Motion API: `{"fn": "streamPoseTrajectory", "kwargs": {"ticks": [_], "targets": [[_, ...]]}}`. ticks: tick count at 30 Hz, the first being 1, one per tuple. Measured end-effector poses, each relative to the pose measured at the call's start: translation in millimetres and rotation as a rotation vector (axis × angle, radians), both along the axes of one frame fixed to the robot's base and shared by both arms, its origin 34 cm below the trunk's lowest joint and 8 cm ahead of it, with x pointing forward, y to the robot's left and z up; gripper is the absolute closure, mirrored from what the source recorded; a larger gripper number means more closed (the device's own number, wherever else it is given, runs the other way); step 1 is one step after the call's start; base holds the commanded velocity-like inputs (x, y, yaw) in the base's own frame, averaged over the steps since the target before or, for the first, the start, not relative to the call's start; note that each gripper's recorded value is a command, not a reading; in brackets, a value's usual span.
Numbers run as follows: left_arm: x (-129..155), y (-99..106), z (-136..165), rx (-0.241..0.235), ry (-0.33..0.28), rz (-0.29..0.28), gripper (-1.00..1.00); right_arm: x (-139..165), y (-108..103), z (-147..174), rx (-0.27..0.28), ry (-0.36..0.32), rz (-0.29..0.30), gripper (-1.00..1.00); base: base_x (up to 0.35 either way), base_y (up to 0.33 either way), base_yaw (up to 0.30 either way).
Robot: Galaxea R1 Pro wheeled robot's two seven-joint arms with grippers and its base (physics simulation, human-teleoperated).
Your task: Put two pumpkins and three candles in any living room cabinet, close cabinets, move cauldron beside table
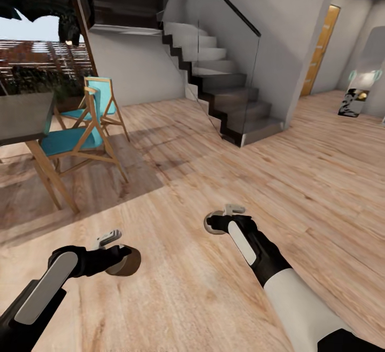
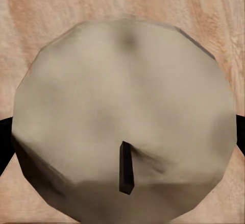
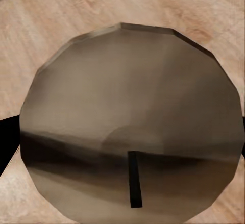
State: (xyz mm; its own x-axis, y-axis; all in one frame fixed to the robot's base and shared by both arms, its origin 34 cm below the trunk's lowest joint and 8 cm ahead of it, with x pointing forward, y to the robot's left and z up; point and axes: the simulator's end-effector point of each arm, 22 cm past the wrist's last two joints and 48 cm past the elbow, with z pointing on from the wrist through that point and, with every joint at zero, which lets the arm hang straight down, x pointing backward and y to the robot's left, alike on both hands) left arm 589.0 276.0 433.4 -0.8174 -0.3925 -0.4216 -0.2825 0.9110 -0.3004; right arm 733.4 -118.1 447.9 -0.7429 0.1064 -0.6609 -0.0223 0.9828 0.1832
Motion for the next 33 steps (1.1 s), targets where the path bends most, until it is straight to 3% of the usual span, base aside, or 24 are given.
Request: {"fn": "streamPoseTrajectory", "kwargs": {"ticks": [33], "targets": [[-0.8,-1.5,-0.9,0.003,0.002,-0.005,1.0,-0.1,-0.4,-0.5,-0.002,0.001,0.0,1.0,0.0,0.0,0.292]]}}
